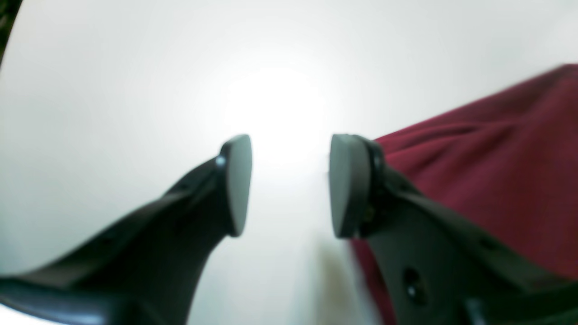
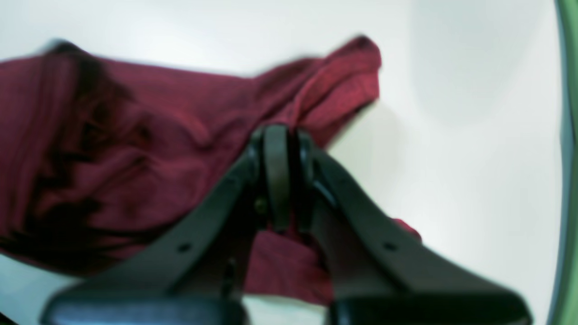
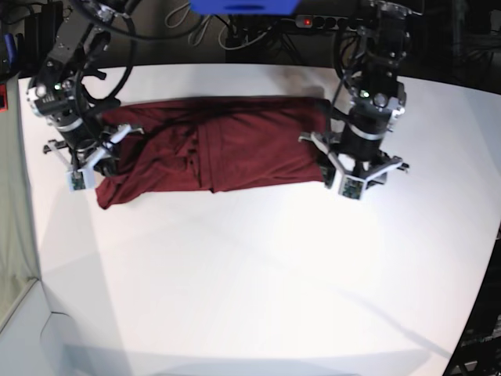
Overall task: Layout the t-shirt on the table in an organized manner, then fold the t-shirt properly
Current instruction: 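Release the left gripper and press the folded strip flat with both grippers, then grasp the strip end with the right gripper and fold it over toward the left gripper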
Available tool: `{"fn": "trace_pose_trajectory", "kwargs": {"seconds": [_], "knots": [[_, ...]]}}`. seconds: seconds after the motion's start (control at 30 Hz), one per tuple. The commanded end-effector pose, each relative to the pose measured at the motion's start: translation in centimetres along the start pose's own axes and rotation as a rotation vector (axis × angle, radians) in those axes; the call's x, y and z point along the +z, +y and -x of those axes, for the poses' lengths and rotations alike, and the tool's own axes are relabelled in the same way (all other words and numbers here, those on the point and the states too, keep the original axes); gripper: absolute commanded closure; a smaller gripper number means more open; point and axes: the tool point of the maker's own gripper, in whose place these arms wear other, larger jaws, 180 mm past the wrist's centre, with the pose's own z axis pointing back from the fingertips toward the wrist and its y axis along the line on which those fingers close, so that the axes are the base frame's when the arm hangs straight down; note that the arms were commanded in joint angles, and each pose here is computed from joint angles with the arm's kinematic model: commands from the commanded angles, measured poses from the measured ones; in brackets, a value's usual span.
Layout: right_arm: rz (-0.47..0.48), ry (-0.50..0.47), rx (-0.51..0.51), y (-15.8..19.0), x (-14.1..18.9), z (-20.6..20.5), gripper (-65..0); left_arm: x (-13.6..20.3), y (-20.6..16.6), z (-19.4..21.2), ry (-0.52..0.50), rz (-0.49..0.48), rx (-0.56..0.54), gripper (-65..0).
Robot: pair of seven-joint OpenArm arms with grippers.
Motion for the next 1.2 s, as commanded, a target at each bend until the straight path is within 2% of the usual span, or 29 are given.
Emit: {"fn": "trace_pose_trajectory", "kwargs": {"seconds": [0.0, 0.13, 0.27, 0.63, 0.77, 1.0, 1.17], "knots": [[-0.008, -0.05, 0.018, 0.5, 0.5, -1.4, 0.0, 0.2, 1.1, -2.0, -0.063, -0.035, 0.022, -27.2], [-0.058, -0.09, 0.057, 3.3, 1.3, -2.8, 0.0, 0.5, 4.5, -1.3, -0.05, -0.127, 0.071, -27.2], [-0.15, -0.121, 0.102, 7.0, 1.2, -4.0, 0.0, 0.9, 5.8, -0.1, -0.022, -0.161, 0.082, -27.2], [-0.449, -0.22, 0.219, 18.5, 1.6, -7.4, 0.0, 2.2, 5.4, 4.0, 0.073, -0.159, 0.084, -27.2], [-0.491, -0.225, 0.228, 20.1, 2.0, -7.4, 0.0, 2.5, 4.6, 5.0, 0.097, -0.143, 0.085, -27.2], [-0.497, -0.229, 0.23, 20.3, 2.1, -7.5, 0.0, 1.6, 2.3, 7.8, 0.178, -0.11, 0.151, -27.2], [-0.565, -0.221, 0.246, 22.7, 2.9, -6.7, 0.0, 0.9, 0.7, 9.3, 0.222, -0.088, 0.191, -27.2]]}}
